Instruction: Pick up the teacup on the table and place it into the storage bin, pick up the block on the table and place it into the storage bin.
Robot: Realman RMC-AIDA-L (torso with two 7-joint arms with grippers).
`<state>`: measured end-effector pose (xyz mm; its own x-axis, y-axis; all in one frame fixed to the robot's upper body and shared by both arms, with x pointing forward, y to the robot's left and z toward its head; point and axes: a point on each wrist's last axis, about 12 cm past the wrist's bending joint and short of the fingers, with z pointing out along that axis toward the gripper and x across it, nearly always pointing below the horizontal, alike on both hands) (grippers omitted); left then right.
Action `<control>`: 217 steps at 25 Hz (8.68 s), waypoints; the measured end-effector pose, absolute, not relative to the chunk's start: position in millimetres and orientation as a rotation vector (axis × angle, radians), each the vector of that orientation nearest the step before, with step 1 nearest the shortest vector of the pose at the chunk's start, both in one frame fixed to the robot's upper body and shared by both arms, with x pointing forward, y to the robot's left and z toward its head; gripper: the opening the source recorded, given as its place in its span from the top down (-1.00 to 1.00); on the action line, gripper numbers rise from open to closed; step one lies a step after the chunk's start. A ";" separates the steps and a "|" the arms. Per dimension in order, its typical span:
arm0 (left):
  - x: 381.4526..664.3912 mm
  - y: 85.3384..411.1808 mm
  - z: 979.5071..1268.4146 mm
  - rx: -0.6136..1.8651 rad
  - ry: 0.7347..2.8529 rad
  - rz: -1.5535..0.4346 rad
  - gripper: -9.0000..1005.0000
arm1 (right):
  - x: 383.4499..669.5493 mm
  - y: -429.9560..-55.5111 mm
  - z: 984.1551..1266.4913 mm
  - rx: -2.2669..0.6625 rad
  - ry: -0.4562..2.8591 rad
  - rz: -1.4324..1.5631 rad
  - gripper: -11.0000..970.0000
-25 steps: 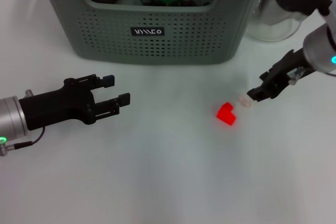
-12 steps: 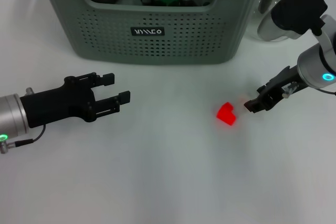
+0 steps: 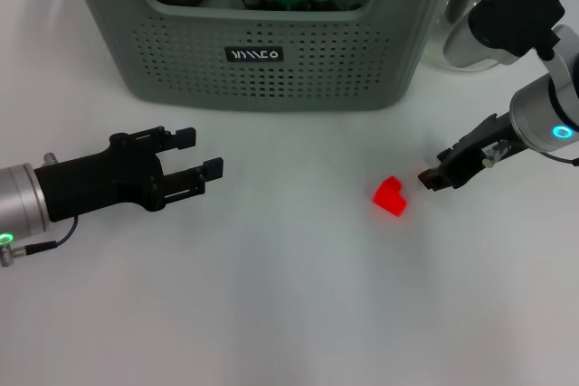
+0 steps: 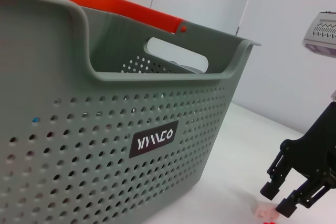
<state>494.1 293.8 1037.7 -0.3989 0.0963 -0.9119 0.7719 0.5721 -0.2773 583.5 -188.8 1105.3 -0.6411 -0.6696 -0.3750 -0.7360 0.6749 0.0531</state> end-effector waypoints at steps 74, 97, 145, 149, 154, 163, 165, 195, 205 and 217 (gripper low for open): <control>491.3 292.0 1035.9 0.691 1.856 -0.906 -0.33 | 713.9 -61.7 1231.0 -0.921 2.028 0.225 0.85; 491.4 292.5 1035.5 0.685 1.858 -0.900 -0.33 | 576.2 -219.8 1287.8 -1.017 1.676 0.783 -0.20; 477.4 310.7 1035.1 0.660 1.877 -0.883 -0.33 | 581.8 -136.1 1112.0 -1.424 2.560 0.449 -0.14; 477.6 310.5 1035.1 0.660 1.877 -0.884 -0.33 | 582.5 -136.9 1111.5 -1.413 2.564 0.445 -0.12; 478.0 310.3 1035.4 0.661 1.876 -0.884 -0.33 | 583.6 -136.8 1109.8 -1.400 2.557 0.435 -0.10; 478.5 309.4 1035.6 0.663 1.874 -0.886 -0.33 | 580.0 -134.2 1102.6 -1.414 2.571 0.412 0.39; 478.2 309.6 1035.4 0.662 1.875 -0.886 -0.33 | 580.8 -135.2 1102.7 -1.397 2.578 0.411 0.42; 483.4 305.7 1037.4 0.652 1.862 -0.901 -0.32 | 695.4 -83.4 1250.1 -0.924 2.018 0.293 0.56; 485.3 304.6 1037.7 0.653 1.861 -0.898 -0.32 | 712.3 -65.3 1223.0 -0.915 2.046 0.183 0.56; 481.9 304.2 1034.7 0.642 1.866 -0.904 -0.32 | 711.3 -77.6 1227.2 -0.884 2.035 0.190 0.09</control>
